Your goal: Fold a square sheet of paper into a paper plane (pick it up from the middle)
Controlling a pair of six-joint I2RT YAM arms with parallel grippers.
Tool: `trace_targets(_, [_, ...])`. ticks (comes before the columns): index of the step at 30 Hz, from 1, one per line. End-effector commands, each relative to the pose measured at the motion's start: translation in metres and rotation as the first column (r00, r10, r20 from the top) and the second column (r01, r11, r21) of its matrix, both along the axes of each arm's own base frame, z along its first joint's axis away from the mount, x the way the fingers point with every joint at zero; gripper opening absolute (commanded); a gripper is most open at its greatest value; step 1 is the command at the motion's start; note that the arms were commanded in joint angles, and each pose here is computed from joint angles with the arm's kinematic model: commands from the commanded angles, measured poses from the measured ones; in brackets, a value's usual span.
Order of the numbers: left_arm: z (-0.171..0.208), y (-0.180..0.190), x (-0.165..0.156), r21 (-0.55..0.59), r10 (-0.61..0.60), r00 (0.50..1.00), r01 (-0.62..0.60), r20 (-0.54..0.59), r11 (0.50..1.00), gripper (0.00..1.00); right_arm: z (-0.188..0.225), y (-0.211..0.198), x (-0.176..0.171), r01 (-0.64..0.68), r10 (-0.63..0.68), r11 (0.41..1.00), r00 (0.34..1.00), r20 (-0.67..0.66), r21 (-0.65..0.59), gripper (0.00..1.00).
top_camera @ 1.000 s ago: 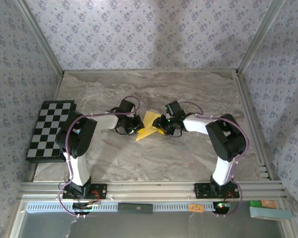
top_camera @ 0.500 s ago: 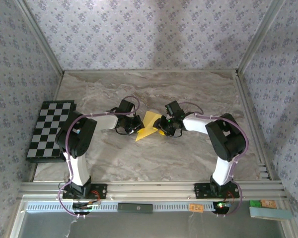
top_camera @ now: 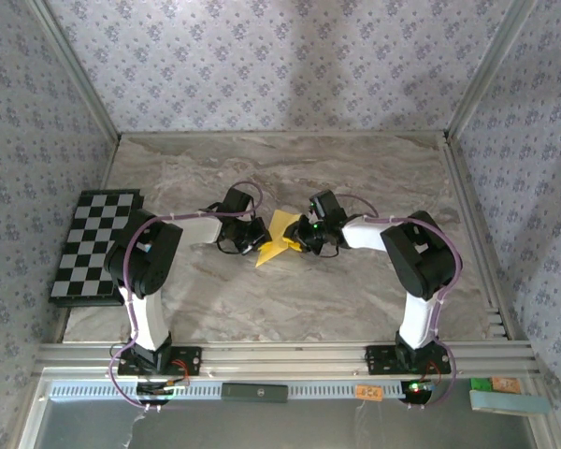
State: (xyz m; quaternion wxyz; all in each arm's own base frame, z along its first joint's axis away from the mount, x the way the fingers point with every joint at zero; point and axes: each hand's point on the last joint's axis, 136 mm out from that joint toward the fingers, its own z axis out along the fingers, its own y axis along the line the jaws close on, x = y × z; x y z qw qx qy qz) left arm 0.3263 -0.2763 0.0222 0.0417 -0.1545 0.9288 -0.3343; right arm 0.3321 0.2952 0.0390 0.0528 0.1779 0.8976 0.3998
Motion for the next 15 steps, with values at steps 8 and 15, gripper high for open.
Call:
trace_targets(8, [0.004, 0.006, 0.0, 0.025, -0.006, 1.0, 0.006, -0.001, 1.0, 0.11, -0.013, -0.012, -0.007, 0.028, -0.03, 0.999, 0.998, -0.061, -0.032, 0.28])
trace_targets(15, [0.001, 0.005, 0.0, 0.033, -0.026, 1.0, 0.026, -0.012, 0.999, 0.11, -0.017, -0.016, -0.01, 0.013, -0.018, 0.997, 0.998, -0.066, -0.07, 0.31])
